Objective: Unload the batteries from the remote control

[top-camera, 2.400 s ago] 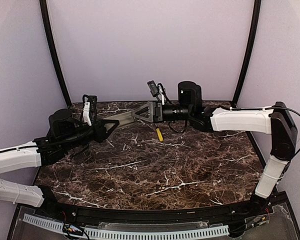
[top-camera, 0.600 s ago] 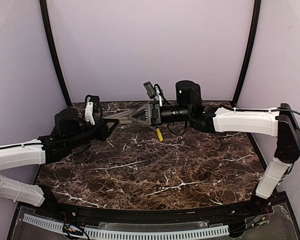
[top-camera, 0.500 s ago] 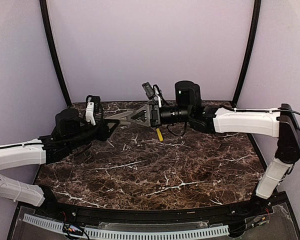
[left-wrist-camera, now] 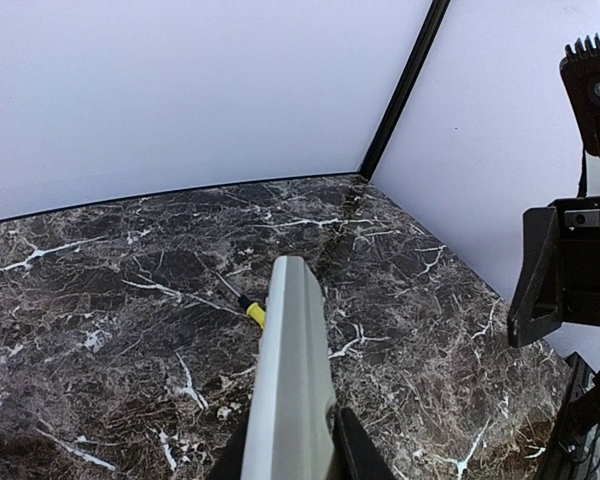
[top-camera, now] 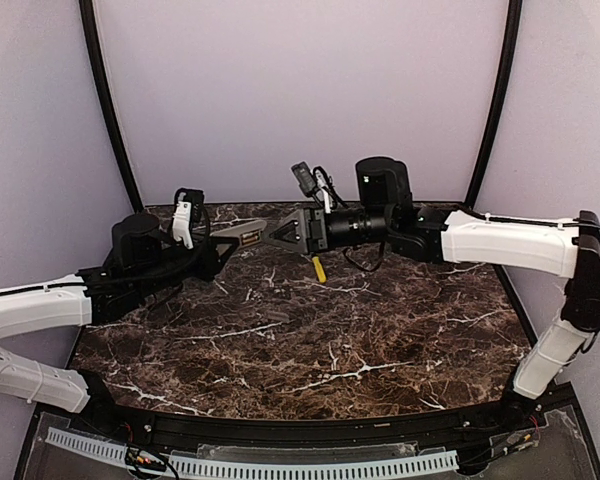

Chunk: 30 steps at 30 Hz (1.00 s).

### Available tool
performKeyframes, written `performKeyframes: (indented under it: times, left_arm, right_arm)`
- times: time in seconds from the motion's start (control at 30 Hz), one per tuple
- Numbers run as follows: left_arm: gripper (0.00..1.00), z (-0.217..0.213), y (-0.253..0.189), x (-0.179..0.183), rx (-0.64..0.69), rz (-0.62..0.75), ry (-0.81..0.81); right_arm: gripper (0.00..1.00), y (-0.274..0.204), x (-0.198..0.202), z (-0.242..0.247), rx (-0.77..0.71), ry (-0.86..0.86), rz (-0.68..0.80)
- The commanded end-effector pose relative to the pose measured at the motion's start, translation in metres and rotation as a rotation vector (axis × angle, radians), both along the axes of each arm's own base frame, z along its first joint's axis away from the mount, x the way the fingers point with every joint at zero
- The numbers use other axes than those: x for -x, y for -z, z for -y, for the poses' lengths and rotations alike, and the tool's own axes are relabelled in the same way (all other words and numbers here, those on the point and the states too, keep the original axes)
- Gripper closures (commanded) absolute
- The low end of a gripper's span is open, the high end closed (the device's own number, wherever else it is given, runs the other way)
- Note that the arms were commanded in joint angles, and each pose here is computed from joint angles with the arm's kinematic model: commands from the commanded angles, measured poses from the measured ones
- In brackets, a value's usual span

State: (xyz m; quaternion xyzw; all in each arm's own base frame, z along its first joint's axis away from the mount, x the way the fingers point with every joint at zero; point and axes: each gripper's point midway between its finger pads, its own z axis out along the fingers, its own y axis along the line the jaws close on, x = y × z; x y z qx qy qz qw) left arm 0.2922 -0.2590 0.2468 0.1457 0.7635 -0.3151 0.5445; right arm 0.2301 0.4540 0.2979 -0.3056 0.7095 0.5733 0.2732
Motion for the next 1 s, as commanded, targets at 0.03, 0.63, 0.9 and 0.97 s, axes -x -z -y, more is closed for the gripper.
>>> performKeyframes:
  times: [0.03, 0.63, 0.9, 0.97]
  left_arm:
    - [1.0, -0.001, -0.02, -0.004, -0.049, 0.069, -0.009]
    - [1.0, -0.008, -0.005, 0.023, -0.019, -0.141, 0.029]
    - [1.0, -0.013, 0.024, 0.049, -0.017, -0.342, 0.063]
    - [1.0, -0.01, 0.032, 0.057, 0.012, -0.399, 0.088]
  right_arm:
    - [0.29, -0.011, 0.002, 0.015, 0.009, 0.041, 0.049]
    - [0.28, 0.083, -0.072, 0.088, 0.531, 0.501, 0.03]
    - [0.29, 0.134, -0.102, 0.092, 0.757, 0.582, -0.006]
    - [0.29, 0.145, -0.109, 0.09, 0.8, 0.59, -0.011]
